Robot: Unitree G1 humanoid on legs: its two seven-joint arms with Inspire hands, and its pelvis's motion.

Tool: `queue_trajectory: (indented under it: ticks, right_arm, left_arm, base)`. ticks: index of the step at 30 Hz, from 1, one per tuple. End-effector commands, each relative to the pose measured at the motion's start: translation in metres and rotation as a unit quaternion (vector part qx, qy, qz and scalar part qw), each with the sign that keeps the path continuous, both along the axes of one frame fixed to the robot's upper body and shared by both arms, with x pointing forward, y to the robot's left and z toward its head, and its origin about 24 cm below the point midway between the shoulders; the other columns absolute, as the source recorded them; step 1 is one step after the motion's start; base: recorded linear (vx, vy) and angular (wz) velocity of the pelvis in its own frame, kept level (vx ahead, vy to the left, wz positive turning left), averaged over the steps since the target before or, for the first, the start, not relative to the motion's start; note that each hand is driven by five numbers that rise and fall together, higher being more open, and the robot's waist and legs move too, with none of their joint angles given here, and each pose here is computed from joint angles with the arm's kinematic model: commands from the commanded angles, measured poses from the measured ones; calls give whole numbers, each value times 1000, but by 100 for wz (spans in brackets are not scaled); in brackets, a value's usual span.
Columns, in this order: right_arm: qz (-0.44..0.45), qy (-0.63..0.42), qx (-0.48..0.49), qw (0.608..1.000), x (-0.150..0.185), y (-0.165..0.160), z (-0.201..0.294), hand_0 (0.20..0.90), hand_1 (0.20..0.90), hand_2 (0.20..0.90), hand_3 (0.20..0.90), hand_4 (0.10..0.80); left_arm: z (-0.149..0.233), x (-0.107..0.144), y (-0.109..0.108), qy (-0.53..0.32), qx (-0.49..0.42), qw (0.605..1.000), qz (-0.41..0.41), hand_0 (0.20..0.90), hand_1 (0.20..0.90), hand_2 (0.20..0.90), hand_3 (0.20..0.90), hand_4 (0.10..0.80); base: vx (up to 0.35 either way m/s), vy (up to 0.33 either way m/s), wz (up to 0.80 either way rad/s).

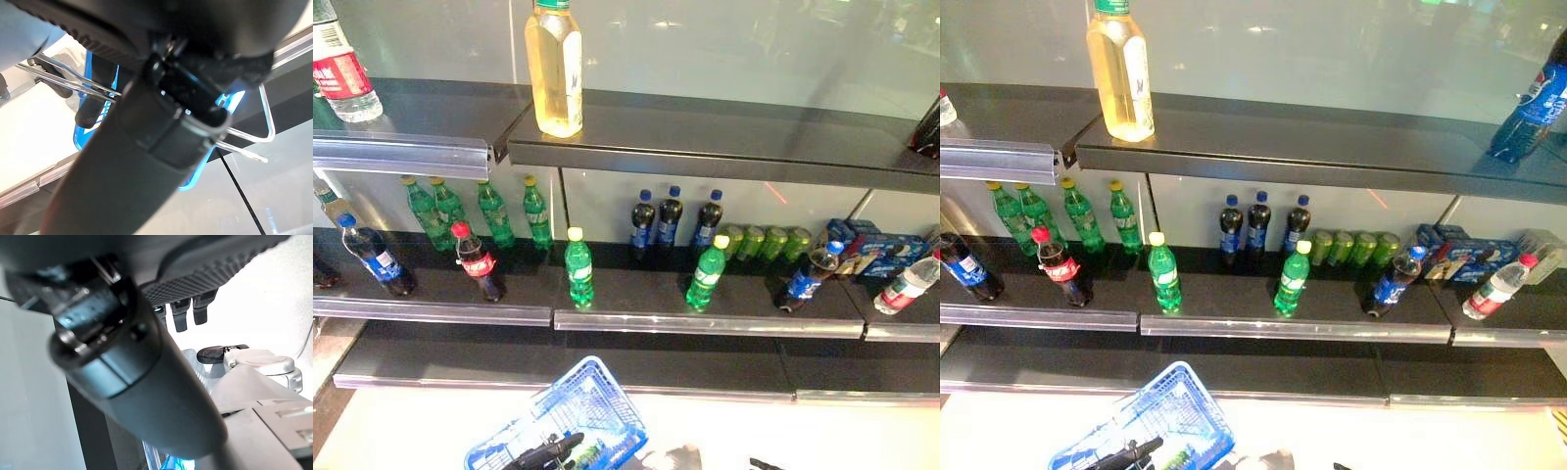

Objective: Pick up the drink and place into the basket.

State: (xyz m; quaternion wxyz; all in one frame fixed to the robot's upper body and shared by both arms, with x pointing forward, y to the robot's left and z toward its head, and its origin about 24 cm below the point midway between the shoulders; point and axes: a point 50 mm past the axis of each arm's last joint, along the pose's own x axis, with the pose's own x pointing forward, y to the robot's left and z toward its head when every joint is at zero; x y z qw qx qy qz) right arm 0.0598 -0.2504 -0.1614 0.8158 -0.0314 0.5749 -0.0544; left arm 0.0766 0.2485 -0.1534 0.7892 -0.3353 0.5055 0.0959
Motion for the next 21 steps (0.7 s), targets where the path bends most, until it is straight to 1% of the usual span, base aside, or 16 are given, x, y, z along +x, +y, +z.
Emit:
queue_trajectory:
  ticks: [1,9,21]
  right_arm:
    - [23,-43,-18,999,34,-10,9,900,900,900,900,800]
    - [22,-40,-17,999,31,-9,8,900,900,900,900,800]
    - [21,-43,-15,999,32,-9,8,900,900,900,900,800]
  left_arm:
    - [10,40,-17,-101,-59,993,-22,300,300,300,200,100]
    - [8,35,-17,-95,-57,994,-24,300,300,300,200,100]
    - [9,37,-17,-97,-57,993,-32,300,300,300,200,100]
  base:
    - [0,0,0]
    - [0,0,0]
    - [0,0,0]
